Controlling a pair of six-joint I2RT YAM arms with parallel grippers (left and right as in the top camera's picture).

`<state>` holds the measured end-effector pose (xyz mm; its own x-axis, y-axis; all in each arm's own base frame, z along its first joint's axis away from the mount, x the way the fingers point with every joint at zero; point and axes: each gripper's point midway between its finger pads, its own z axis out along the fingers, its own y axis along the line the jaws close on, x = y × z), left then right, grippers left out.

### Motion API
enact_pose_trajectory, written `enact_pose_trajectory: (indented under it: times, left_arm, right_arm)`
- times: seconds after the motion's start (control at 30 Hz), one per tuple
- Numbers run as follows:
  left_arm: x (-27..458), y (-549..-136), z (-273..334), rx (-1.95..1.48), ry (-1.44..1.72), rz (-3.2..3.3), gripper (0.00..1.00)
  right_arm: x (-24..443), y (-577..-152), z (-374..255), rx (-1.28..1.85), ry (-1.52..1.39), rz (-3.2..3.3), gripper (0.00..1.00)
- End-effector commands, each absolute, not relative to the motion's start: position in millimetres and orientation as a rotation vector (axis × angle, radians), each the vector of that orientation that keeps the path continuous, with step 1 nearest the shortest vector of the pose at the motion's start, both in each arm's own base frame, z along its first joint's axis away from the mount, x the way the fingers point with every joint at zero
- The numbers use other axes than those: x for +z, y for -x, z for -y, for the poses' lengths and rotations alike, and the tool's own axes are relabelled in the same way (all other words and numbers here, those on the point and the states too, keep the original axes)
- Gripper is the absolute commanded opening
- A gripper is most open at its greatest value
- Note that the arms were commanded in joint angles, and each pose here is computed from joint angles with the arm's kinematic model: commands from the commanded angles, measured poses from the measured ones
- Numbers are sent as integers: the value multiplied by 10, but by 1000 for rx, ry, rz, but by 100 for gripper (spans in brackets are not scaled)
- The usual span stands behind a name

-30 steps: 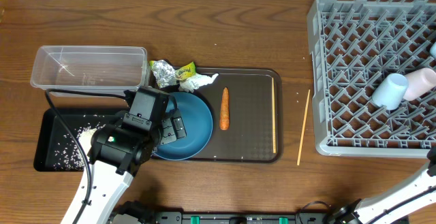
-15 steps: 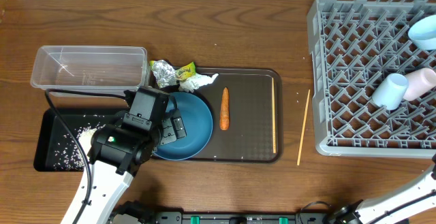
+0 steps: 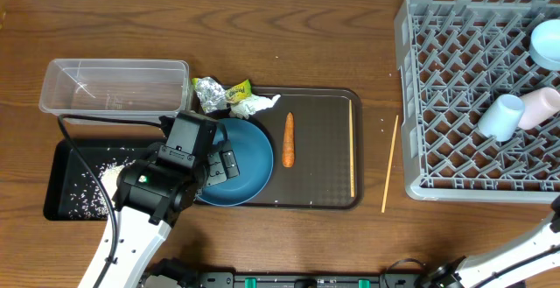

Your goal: Sort waste into correct bins and load items into the dishwasher rack

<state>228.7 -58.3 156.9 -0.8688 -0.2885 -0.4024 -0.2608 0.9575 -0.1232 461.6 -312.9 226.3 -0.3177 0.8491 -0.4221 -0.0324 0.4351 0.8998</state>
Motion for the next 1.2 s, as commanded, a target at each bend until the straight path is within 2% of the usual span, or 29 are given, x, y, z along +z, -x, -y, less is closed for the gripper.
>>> enact_pose_trajectory:
  times: [0.0,0.13,0.23,0.37,0.47,0.67,1.17]
  left_arm:
    - [1617,-2313,550,-72,400,-2663,98]
    - [1617,-2312,550,-71,400,-2663,98]
    - [1617,-2312,550,-71,400,-2663,98]
    - [1617,-2313,550,-72,400,-2663,98]
    - [1617,-2312,550,-71,400,-2663,98]
    - [1617,-2313,550,-72,400,-2663,98]
    - [1617,-2312,550,-71,400,-2663,98]
  right_arm:
    - [2928,-4695,2608,986,-447,-1670,99]
    - [3252,-4746,2240,872,-354,-1695,99]
    - [3235,-4739,2087,629,-427,-1797,99]
    - [2972,-4551,2253,-4,-631,-1983,99]
    - [2873,-4519,2246,-362,-614,-2054,99]
    - [2604,-4754,2014,-452,-530,-2124,99]
    - [1747,-4893,2399,-673,-408,-2309,99]
